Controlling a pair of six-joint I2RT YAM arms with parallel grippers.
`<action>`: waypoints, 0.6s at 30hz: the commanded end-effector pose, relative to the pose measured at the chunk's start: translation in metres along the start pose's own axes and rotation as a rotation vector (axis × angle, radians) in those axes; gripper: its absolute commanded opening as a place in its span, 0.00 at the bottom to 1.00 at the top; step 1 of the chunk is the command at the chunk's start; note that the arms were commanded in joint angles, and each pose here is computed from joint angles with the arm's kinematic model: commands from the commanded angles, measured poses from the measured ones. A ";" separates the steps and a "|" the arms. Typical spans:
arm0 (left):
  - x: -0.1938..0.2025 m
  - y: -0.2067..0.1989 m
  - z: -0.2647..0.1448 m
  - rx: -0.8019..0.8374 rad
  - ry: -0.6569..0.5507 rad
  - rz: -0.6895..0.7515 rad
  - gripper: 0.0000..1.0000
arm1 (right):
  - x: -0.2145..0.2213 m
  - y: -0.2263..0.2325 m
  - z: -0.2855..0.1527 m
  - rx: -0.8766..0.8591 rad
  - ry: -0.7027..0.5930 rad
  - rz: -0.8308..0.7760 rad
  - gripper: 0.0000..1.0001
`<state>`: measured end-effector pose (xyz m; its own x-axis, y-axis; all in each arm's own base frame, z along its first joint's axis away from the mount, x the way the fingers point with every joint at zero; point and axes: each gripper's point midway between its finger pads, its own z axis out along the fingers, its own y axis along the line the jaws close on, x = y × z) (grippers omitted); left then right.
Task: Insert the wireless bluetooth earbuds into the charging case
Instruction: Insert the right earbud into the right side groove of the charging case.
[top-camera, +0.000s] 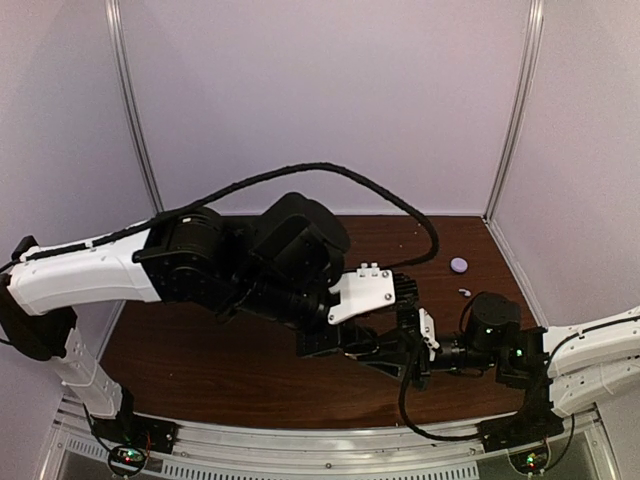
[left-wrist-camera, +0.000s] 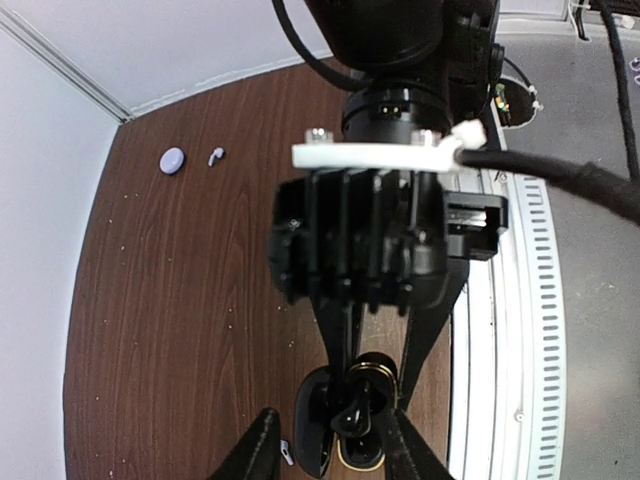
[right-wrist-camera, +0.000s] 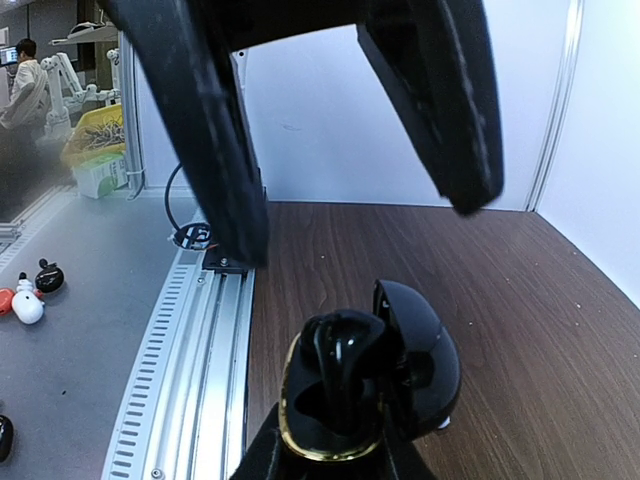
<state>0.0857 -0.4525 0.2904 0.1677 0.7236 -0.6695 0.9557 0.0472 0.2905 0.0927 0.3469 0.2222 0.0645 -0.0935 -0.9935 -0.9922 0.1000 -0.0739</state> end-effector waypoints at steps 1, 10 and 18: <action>-0.022 0.001 -0.027 0.025 -0.137 -0.030 0.36 | -0.008 0.003 -0.002 -0.015 -0.034 0.007 0.00; -0.028 0.005 -0.065 -0.013 -0.343 -0.037 0.26 | -0.018 0.003 -0.006 -0.014 -0.074 0.029 0.00; -0.018 -0.016 -0.041 -0.037 -0.310 0.078 0.20 | -0.024 0.003 -0.008 -0.019 -0.089 0.045 0.00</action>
<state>0.0612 -0.4195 0.3249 0.2441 0.5194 -0.8190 0.9502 0.0404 0.3089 0.0897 0.3442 0.2330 0.0293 -0.0526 -0.9982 -0.9951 0.0932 -0.0341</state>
